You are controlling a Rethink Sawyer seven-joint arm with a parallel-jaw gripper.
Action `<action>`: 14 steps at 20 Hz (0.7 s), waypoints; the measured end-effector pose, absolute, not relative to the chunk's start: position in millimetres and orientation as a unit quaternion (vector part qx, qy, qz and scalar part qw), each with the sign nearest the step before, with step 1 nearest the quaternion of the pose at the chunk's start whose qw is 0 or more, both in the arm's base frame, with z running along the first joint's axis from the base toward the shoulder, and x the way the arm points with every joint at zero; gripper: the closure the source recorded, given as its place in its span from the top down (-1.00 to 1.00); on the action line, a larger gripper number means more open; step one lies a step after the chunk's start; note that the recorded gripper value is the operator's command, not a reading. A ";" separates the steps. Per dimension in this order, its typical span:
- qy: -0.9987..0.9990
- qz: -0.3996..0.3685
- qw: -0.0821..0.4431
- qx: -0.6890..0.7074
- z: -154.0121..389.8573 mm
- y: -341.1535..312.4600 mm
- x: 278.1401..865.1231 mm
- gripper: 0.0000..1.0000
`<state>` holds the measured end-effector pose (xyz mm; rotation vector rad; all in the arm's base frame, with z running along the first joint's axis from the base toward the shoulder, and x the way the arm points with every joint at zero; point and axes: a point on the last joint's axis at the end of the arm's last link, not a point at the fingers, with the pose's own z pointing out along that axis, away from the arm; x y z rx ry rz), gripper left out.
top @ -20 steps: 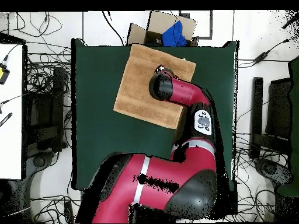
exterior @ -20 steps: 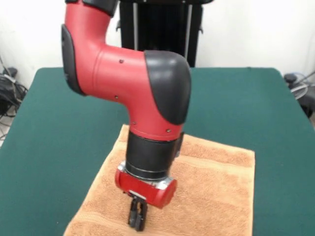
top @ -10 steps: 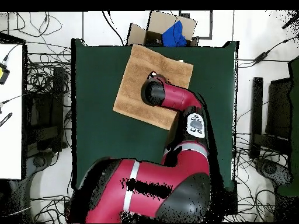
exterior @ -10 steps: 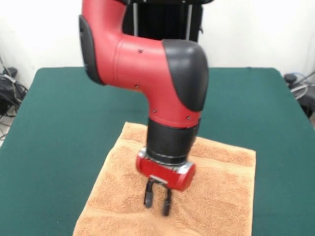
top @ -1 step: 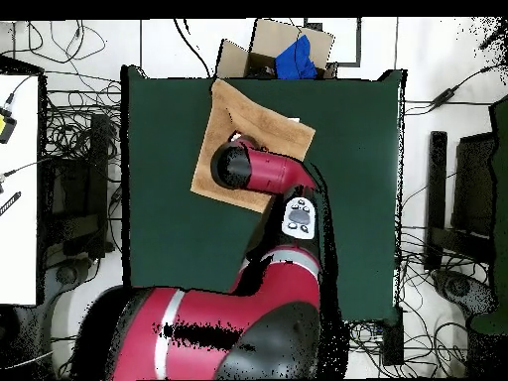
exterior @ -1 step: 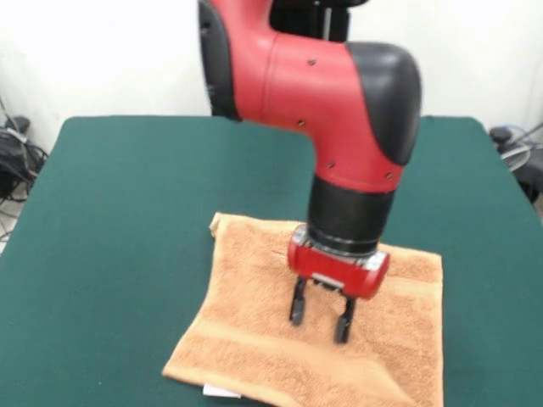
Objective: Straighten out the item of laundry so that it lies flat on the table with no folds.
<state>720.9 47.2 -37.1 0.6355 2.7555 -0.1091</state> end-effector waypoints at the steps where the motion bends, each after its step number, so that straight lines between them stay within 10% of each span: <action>1: 0.963 -0.040 0.153 0.218 -33.3 52.8 719.1 1.00; 14: 0.971 -0.068 0.126 0.190 5.5 84.3 716.5 1.00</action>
